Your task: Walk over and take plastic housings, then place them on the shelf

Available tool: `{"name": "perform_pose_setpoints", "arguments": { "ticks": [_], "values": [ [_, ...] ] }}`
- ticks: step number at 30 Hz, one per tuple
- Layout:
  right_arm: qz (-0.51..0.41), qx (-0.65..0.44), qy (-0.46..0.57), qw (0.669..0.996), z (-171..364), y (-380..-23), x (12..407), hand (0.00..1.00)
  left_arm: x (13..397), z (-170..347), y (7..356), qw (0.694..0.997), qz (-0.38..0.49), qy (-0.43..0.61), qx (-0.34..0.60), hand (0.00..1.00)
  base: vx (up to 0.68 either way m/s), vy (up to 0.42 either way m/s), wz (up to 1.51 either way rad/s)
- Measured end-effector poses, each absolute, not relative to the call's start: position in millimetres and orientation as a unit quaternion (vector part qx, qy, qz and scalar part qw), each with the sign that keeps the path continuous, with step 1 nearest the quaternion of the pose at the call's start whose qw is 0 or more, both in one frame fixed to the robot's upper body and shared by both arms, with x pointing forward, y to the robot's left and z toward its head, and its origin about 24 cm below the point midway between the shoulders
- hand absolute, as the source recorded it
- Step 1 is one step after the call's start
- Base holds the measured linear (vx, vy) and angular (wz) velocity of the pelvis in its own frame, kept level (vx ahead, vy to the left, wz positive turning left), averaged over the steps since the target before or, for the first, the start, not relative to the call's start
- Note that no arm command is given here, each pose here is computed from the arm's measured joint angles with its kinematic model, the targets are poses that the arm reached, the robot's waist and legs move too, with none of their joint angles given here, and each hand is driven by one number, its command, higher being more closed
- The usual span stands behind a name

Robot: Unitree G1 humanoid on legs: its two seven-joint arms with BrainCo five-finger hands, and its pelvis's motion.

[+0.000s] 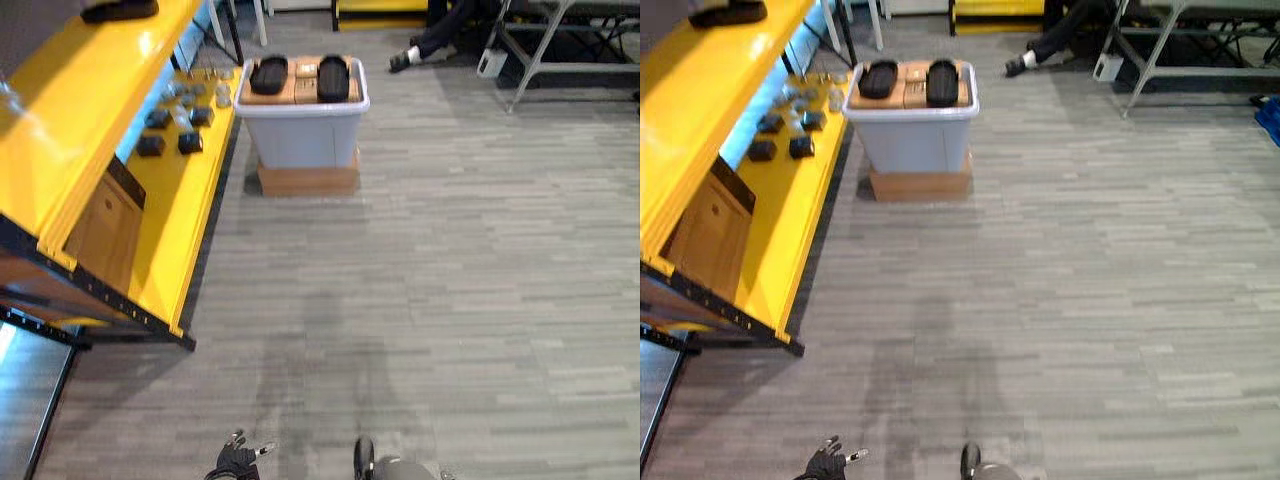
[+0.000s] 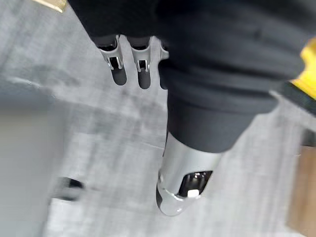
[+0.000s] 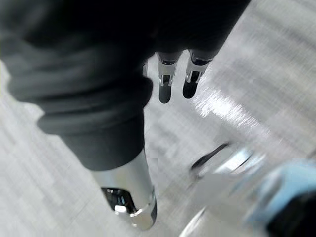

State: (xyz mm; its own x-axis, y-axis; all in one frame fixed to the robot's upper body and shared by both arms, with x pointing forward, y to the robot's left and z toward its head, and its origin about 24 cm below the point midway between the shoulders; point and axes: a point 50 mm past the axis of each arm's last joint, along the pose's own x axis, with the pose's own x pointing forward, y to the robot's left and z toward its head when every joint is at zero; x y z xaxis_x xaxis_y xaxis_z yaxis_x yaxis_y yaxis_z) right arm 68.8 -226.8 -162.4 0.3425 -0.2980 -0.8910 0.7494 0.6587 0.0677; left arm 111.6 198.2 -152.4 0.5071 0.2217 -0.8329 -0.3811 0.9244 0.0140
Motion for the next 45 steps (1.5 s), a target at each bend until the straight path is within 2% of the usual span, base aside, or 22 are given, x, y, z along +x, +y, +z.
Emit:
{"name": "perform_pose_setpoints", "arguments": {
  "ticks": [4,7,15,19,22,24,29,36,40,45],
  "values": [
    [-0.317,0.245,0.422,0.813,-150,-235,118,0.00,118,-146,206,0.874,0.194,0.432,-0.108,0.00,0.53,0.044,-0.71],
    [-0.313,0.223,0.421,0.822,-147,-243,123,0.00,108,-149,209,0.868,0.194,0.445,-0.101,0.00,0.56,0.187,-0.35],
    [-0.301,0.234,0.473,0.794,-163,-216,88,0.00,76,-158,226,0.835,0.196,0.512,-0.056,0.00,0.70,0.162,0.14],
    [-0.300,0.219,0.483,0.793,-164,-221,72,0.00,106,-153,216,0.856,0.165,0.487,-0.050,0.00,0.81,-0.076,0.57],
    [-0.315,0.215,0.508,0.772,-168,-222,43,0.00,146,-140,208,0.888,0.151,0.430,-0.055,0.00,0.91,-0.347,0.81],
    [-0.337,0.223,0.501,0.765,-167,-227,37,0.00,147,-141,194,0.890,0.145,0.426,-0.073,0.00,0.81,-0.338,0.16],
    [-0.349,0.232,0.497,0.760,-167,-227,32,0.00,139,-140,191,0.887,0.178,0.411,-0.110,0.00,0.70,-0.218,0.07],
    [-0.362,0.233,0.463,0.775,-161,-238,50,0.00,106,-150,196,0.863,0.209,0.441,-0.131,0.00,0.54,0.075,-0.27],
    [-0.321,0.224,0.478,0.786,-163,-222,62,0.00,106,-152,202,0.862,0.202,0.450,-0.115,0.00,0.46,0.196,0.33],
    [-0.274,0.212,0.461,0.817,-159,-212,92,0.00,95,-153,219,0.854,0.200,0.472,-0.083,0.00,0.39,0.131,0.09]
  ]
}}
